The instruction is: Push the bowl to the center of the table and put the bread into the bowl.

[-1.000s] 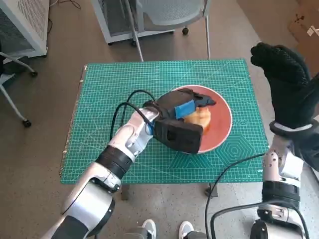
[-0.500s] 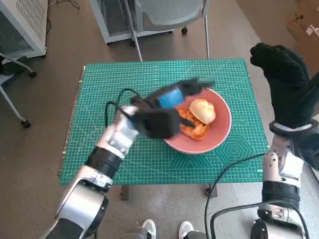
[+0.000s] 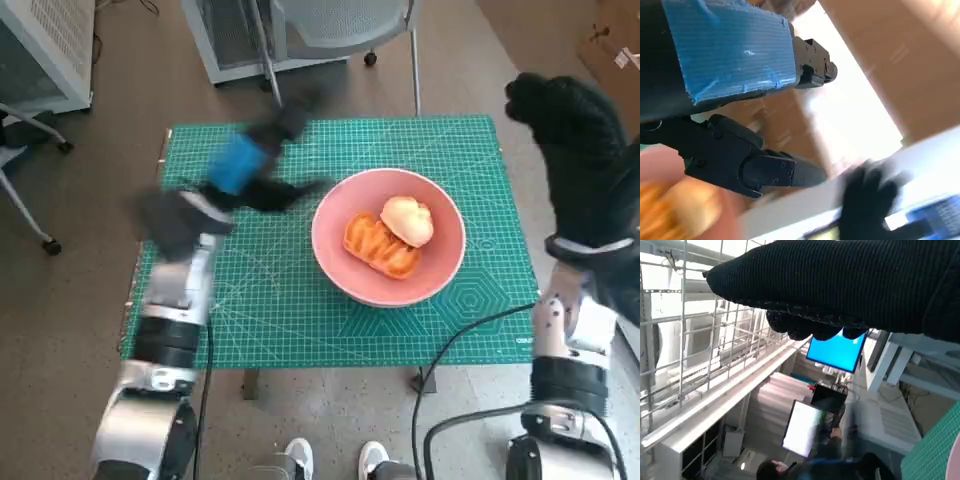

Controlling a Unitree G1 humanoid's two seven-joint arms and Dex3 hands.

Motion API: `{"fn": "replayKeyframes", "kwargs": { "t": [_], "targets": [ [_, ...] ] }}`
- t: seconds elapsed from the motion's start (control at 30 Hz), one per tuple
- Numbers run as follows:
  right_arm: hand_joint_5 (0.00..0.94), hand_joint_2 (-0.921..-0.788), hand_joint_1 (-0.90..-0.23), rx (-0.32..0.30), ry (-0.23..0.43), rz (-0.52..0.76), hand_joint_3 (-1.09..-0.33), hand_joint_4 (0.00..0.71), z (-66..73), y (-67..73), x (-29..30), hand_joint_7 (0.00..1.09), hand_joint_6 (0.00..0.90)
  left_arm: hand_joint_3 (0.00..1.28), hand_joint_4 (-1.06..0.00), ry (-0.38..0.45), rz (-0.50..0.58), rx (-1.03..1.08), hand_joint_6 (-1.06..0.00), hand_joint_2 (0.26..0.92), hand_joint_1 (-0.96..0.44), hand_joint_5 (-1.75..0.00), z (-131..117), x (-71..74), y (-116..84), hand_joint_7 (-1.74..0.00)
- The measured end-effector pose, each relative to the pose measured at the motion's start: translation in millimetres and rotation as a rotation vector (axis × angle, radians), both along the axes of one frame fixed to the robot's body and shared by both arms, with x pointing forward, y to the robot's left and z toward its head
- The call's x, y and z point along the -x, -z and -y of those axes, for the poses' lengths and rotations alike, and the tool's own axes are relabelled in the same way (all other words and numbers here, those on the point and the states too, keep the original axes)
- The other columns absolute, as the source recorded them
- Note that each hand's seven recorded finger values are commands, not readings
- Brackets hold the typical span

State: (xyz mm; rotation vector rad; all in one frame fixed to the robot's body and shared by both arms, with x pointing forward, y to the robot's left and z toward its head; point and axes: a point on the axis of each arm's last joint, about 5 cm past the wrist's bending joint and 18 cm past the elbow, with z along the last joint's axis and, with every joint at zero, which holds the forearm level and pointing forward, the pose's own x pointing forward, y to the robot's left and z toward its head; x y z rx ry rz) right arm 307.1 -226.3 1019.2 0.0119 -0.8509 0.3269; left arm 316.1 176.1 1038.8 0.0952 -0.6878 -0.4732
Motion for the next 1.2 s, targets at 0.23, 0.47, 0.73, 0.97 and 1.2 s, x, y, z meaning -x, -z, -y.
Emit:
{"fn": "replayKeyframes", "kwargs": {
  "t": [0.23,0.47,0.73,0.97,1.2],
  "targets": [
    [0.004,-0.921,-0.700,0.003,-0.006,-0.007,-0.712,0.294,-1.6,-4.7,-4.2,0.01,0.413,0.48,0.00,-0.038,0.032,0.048,-0.16,0.921,-0.78,0.00,-10,13.1,-9,0.00],
    [0.001,-0.921,-0.705,0.018,-0.006,-0.017,-0.712,0.285,-4.2,-7.2,-8.4,0.01,0.405,0.49,0.00,-0.067,0.009,0.033,-0.16,0.921,-0.77,0.00,-20,23.0,-1,0.00],
    [0.000,-0.921,-0.702,0.032,-0.003,-0.032,-0.709,0.262,-5.4,-9.0,-12.3,0.00,0.398,0.49,0.00,-0.097,0.008,0.035,-0.15,0.921,-0.75,0.00,-31,28.5,1,0.00],
    [0.000,-0.921,-0.701,0.037,0.002,-0.040,-0.707,0.257,-4.3,-9.4,-13.8,0.00,0.399,0.49,0.00,-0.113,0.023,0.046,-0.15,0.921,-0.74,0.00,-36,29.7,0,0.00],
    [0.000,-0.921,-0.697,0.033,0.003,-0.051,-0.706,0.256,-4.3,-7.5,-15.2,0.00,0.399,0.49,0.00,-0.115,0.014,0.051,-0.14,0.921,-0.73,0.00,-36,29.0,2,0.00]
  ]
}}
